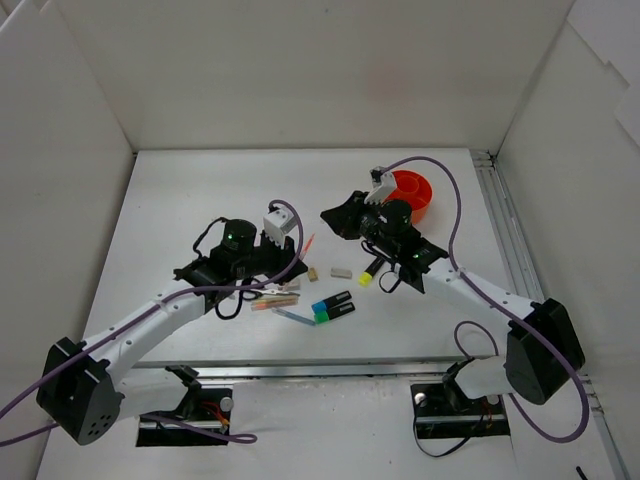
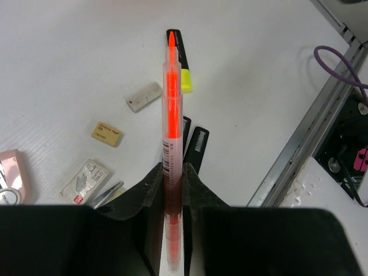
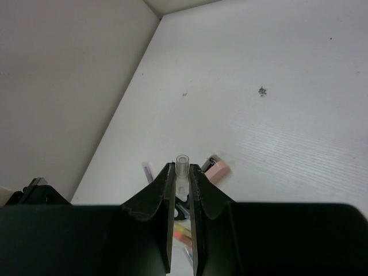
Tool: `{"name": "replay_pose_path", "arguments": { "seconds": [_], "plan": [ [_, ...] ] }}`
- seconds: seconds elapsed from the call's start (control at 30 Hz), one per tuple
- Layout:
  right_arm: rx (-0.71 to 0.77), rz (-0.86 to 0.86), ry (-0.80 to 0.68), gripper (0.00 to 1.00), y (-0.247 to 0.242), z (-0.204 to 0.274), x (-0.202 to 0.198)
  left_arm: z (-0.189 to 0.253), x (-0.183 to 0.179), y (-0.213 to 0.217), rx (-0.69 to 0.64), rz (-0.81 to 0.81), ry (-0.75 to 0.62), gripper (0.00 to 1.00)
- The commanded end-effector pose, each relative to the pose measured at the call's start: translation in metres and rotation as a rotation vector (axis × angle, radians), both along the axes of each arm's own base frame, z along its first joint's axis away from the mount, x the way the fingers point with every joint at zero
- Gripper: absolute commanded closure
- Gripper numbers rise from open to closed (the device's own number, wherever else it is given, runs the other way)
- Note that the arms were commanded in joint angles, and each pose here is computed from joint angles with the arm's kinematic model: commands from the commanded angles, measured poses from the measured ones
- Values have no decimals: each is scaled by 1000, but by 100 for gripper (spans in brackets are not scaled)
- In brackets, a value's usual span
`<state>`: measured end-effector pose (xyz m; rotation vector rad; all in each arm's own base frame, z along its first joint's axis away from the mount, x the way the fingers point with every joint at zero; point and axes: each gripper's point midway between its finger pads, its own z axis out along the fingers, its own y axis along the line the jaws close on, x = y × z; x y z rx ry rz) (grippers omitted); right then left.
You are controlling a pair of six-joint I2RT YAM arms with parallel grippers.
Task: Sort the stationery into containers
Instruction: Pick up the pen cap from the center of the board, then close the pen cap on the pen.
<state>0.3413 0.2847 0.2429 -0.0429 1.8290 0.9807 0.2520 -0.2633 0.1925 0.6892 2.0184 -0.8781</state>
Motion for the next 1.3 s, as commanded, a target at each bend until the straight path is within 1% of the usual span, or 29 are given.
{"name": "replay_pose_path", "arguments": {
  "seconds": [0.0,0.13,0.33,0.8,1.27],
  "plan": [
    [202,35,-61,100,19,54,10,40,11,-17,-115,-16,-86,100],
    [234,51,-66,100,28,58,8,40,14,-17,-109,-2,-80,100],
    [222,17,-98,100,22,61,7,31,17,-11,-81,34,-75,100],
    [199,63,-149,100,26,69,-10,29,21,-3,-75,79,-73,100],
    [153,85,-167,100,25,63,-19,31,26,4,-68,117,-91,100]
  ]
}}
